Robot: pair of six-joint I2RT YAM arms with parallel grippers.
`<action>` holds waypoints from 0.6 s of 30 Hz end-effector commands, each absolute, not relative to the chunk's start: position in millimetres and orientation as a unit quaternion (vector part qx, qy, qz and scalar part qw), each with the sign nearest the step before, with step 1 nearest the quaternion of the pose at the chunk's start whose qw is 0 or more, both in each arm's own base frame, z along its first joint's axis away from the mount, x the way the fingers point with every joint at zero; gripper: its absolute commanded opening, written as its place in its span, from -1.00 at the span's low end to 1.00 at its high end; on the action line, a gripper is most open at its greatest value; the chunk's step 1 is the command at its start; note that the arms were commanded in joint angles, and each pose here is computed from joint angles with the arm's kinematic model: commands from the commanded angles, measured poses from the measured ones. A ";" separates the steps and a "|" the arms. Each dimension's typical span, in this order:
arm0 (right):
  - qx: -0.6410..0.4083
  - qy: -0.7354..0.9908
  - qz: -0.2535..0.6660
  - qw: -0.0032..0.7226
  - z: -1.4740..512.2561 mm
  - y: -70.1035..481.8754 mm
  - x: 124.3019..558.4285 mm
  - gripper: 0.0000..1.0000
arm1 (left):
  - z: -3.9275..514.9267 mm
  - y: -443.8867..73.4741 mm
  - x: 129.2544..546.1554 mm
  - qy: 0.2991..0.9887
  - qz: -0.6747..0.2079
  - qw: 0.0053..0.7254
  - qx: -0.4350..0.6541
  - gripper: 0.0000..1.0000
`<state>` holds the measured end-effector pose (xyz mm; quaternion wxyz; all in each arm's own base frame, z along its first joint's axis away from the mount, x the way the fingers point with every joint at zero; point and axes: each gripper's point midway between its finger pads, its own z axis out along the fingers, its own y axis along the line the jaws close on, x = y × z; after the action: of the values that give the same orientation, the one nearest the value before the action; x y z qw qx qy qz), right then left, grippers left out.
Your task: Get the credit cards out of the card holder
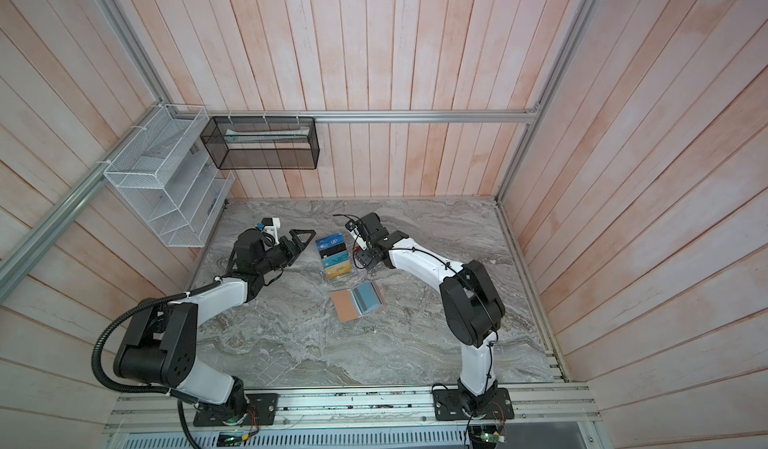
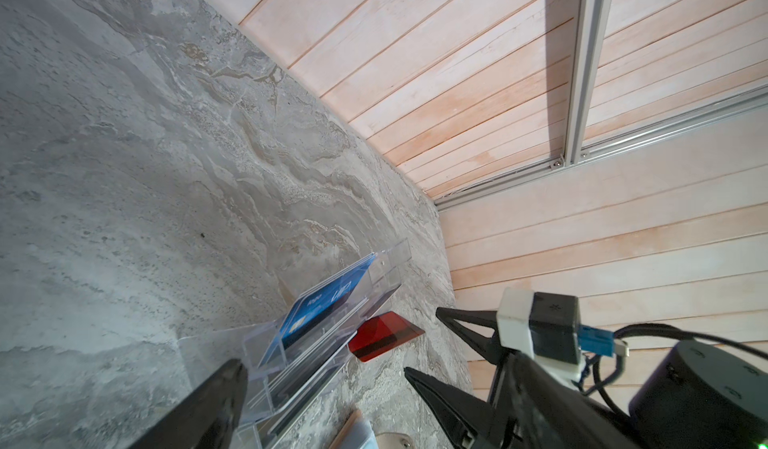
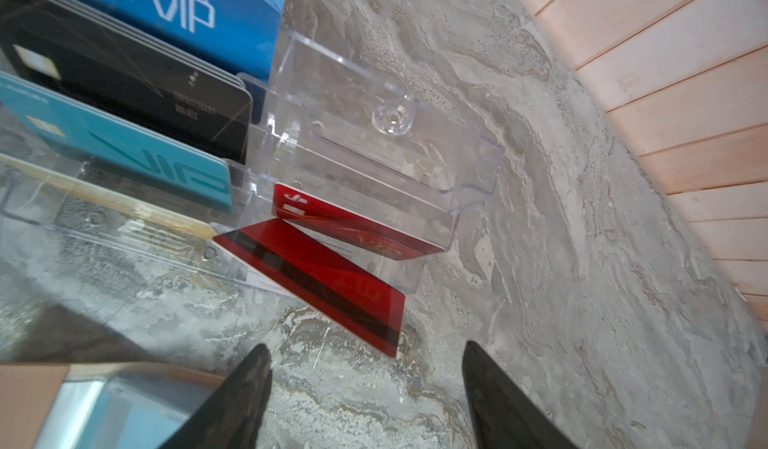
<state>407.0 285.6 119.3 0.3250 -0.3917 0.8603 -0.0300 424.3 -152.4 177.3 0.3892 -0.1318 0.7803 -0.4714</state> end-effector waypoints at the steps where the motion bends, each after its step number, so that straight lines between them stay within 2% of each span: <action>1: -0.389 0.861 -0.049 0.325 124.2 271.7 401.9 0.48 | 188.1 -155.7 429.0 0.767 -0.487 0.402 -0.117 1.00; 18: -0.433 0.838 -0.053 0.328 112.4 292.7 427.5 0.33 | 174.0 -166.1 432.8 0.770 -0.502 0.379 -0.104 1.00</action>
<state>419.2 287.8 110.9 0.3230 -0.4223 0.8454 -0.0514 426.9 -160.8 160.3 0.3671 -0.1233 0.7816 -0.4890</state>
